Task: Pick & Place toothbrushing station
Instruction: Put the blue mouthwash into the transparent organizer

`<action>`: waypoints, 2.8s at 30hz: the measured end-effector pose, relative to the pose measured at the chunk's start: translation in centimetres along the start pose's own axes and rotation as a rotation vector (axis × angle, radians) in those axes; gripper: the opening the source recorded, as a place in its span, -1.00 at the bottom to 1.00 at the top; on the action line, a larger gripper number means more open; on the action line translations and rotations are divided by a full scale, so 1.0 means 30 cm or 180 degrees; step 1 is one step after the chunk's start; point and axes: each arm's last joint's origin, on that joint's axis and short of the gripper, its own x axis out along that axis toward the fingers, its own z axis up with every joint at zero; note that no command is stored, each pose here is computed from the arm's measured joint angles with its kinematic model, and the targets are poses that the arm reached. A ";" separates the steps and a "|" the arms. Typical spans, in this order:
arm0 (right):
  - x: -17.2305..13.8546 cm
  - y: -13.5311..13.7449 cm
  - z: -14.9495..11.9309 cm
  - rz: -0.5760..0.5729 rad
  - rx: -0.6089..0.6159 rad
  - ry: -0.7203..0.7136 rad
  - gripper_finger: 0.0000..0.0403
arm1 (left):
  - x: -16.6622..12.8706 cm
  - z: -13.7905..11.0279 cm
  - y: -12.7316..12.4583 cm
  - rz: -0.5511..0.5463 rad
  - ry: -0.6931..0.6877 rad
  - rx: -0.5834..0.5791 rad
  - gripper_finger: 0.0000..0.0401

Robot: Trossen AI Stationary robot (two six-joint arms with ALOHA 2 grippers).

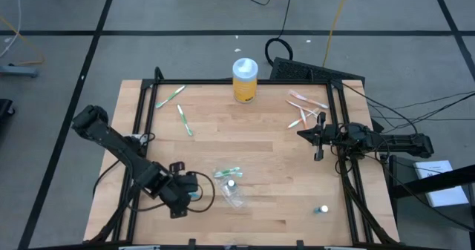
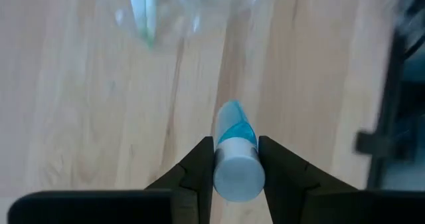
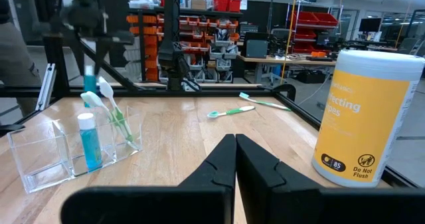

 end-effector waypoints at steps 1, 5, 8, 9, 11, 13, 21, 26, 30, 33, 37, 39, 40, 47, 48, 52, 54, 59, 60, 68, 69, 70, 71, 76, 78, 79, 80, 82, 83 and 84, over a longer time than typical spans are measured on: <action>0.000 0.000 0.000 0.0000 0.0000 -0.0001 -0.98 | -0.016 0.019 -0.001 -0.0033 -0.0062 0.0013 -0.51; 0.000 0.000 0.000 0.0000 0.0000 -0.0001 -0.98 | -0.075 0.091 0.006 -0.0100 -0.0334 0.0135 -0.51; 0.000 0.000 0.000 0.0000 0.0000 0.0000 -0.98 | -0.113 0.131 0.014 -0.0148 -0.0460 0.0279 -0.51; 0.000 0.000 0.000 0.0000 0.0000 0.0000 -0.98 | -0.123 0.144 0.019 -0.0159 -0.0496 0.0321 -0.51; 0.000 0.000 0.000 0.0001 0.0000 0.0000 -0.98 | -0.136 0.169 0.036 -0.0145 -0.0556 0.0380 -0.51; 0.000 0.000 0.000 0.0001 0.0000 -0.0001 -0.98 | -0.140 0.187 0.055 -0.0112 -0.0578 0.0415 -0.51; 0.000 0.000 0.000 0.0000 0.0000 0.0000 -0.98 | -0.117 0.234 0.114 -0.0134 -0.0443 0.0599 -0.51; 0.000 0.000 0.000 0.0000 0.0000 -0.0002 -0.98 | -0.090 0.262 0.130 -0.0112 -0.0216 0.0725 -0.51; 0.000 0.000 0.001 -0.0001 0.0001 -0.0006 -0.98 | -0.089 0.304 0.123 -0.0021 -0.0059 0.0915 -0.51; 0.000 0.000 0.001 0.0000 0.0001 -0.0005 -0.98 | -0.079 0.342 0.111 0.0007 -0.0012 0.1082 -0.51; 0.000 0.000 0.001 -0.0001 0.0001 -0.0006 -0.98 | -0.058 0.379 0.096 0.0032 0.0038 0.1263 -0.51; 0.000 0.000 0.001 -0.0001 0.0001 -0.0006 -0.98 | -0.040 0.393 0.090 0.0044 0.0070 0.1325 -0.51; 0.000 0.000 0.001 -0.0001 0.0001 -0.0006 -0.98 | -0.030 0.396 0.088 0.0049 0.0088 0.1352 -0.51; 0.000 0.000 0.001 0.0000 0.0001 -0.0005 -0.98 | 0.038 0.407 0.077 0.0102 0.0240 0.1402 -0.51; 0.000 0.000 0.001 -0.0001 0.0001 -0.0007 -0.98 | 0.040 0.407 0.077 0.0101 0.0243 0.1401 -0.51; 0.000 0.000 0.001 -0.0001 0.0001 -0.0006 -0.98 | 0.041 0.409 0.076 0.0109 0.0225 0.1401 -0.51; 0.000 0.000 0.001 -0.0001 0.0001 -0.0006 -0.98 | 0.041 0.409 0.077 0.0122 0.0216 0.1407 -0.51; 0.000 0.000 0.001 0.0000 0.0001 -0.0006 -0.98 | 0.041 0.408 0.074 0.0116 0.0215 0.1512 -0.51; 0.000 0.000 0.001 -0.0001 0.0001 -0.0006 -0.98 | 0.041 0.409 0.074 0.0116 0.0216 0.1517 -0.51; 0.000 0.000 0.001 -0.0001 0.0001 -0.0006 -0.98 | -0.011 0.437 0.054 0.0050 0.0018 0.1592 -0.51; 0.000 0.000 0.001 -0.0001 0.0001 -0.0006 -0.98 | -0.013 0.438 0.053 0.0046 0.0010 0.1590 -0.51; 0.000 0.000 0.001 -0.0001 0.0001 -0.0006 -0.98 | -0.013 0.437 0.053 0.0047 0.0014 0.1589 -0.51; 0.000 0.000 0.001 0.0000 0.0001 -0.0006 -0.98 | -0.013 0.437 0.053 0.0048 0.0019 0.1580 -0.51; 0.000 0.000 0.001 0.0001 0.0001 -0.0007 -0.98 | 0.001 0.435 0.038 0.0037 0.0017 0.1610 -0.51; 0.000 0.000 0.001 -0.0001 0.0001 -0.0006 -0.98 | 0.008 0.434 0.030 0.0029 0.0015 0.1621 -0.51; 0.000 0.000 0.001 0.0000 0.0001 -0.0006 -0.98 | 0.011 0.435 0.026 0.0025 0.0009 0.1623 -0.51; 0.000 0.000 0.001 -0.0001 0.0001 -0.0006 -0.98 | 0.014 0.435 0.023 0.0017 0.0004 0.1627 -0.51; 0.000 0.000 0.000 -0.0001 0.0001 -0.0004 -0.98 | 0.026 0.432 0.014 0.0007 0.0033 0.1629 -0.51; 0.000 0.000 0.000 0.0000 0.0000 0.0000 -0.98 | 0.033 0.433 0.011 0.0000 0.0046 0.1633 -0.51; 0.000 0.000 0.000 0.0000 0.0000 -0.0001 -0.98 | 0.040 0.433 0.010 0.0002 0.0063 0.1633 -0.51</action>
